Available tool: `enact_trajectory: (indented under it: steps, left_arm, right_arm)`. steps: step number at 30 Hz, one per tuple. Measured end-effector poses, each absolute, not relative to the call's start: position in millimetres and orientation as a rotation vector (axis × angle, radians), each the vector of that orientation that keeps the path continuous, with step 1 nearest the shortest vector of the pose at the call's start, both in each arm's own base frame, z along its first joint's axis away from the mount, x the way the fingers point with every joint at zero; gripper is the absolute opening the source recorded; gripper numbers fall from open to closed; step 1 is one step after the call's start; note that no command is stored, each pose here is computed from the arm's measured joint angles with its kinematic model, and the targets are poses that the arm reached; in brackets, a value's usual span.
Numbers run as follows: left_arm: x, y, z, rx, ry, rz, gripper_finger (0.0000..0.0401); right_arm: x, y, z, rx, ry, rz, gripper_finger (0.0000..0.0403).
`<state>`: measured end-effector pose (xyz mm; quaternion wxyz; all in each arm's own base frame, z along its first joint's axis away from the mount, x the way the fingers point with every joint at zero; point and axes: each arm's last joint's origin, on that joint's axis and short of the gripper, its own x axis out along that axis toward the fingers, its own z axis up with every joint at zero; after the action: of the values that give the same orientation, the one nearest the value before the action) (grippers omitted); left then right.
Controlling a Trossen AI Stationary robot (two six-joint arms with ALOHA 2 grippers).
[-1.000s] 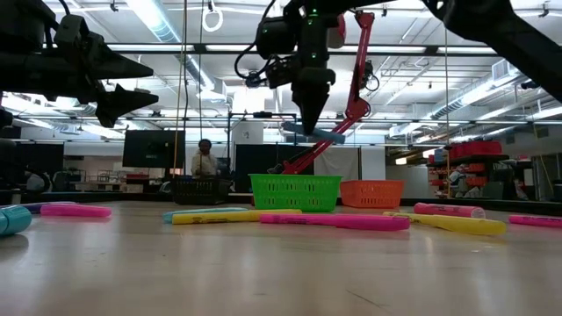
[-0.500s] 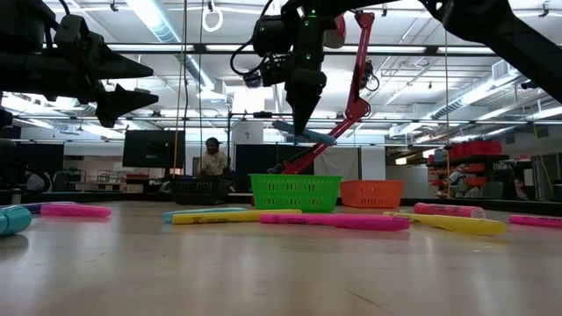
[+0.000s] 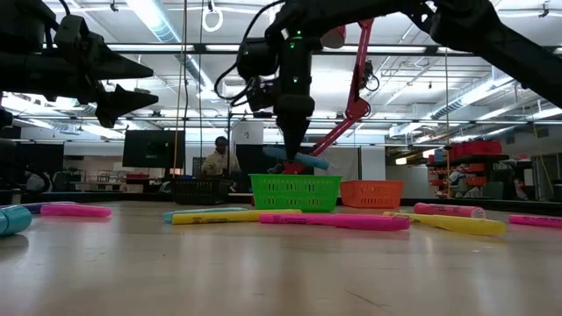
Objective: Pick & Place Markers
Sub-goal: Put the big blue highlighter into the green basket, then put the big red highlighter into the green basket
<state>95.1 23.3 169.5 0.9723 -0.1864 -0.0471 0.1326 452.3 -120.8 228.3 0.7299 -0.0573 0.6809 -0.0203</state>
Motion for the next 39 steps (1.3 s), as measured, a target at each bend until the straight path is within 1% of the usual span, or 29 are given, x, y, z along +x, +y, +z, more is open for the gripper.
enact_trajectory:
  steps: [12, 17, 20, 27, 31, 35, 39]
  left_arm:
    - [95.1, 23.2, 169.7, -0.376, -0.095, 0.268, 0.0296]
    - [95.1, 23.3, 169.6, -0.376, -0.095, 0.268, 0.0296]
    - [95.1, 23.2, 169.6, -0.376, -0.095, 0.268, 0.0296]
    - [95.1, 23.3, 169.7, -0.376, -0.095, 0.268, 0.0296]
    - [95.1, 23.3, 169.7, -0.376, -0.095, 0.268, 0.0296]
    - [95.1, 23.2, 169.7, -0.376, -0.095, 0.267, 0.0296]
    - [95.1, 23.2, 169.5, -0.376, -0.095, 0.268, 0.0296]
  right_arm:
    - [465.2, -123.6, 188.5, -0.107, 1.543, -0.045, 0.005]
    - [466.9, -123.7, 184.7, -0.108, 1.542, -0.044, 0.0052]
    - [468.8, -124.3, 185.1, -0.111, 1.521, -0.05, 0.007]
    - [467.9, -124.0, 187.1, -0.103, 1.522, -0.057, 0.0137]
    - [467.8, -124.1, 187.1, -0.09, 1.522, -0.07, 0.0168]
    - [466.2, -123.7, 187.0, -0.087, 1.538, -0.066, 0.019]
    - [464.8, -123.2, 186.9, -0.067, 1.553, -0.079, 0.02]
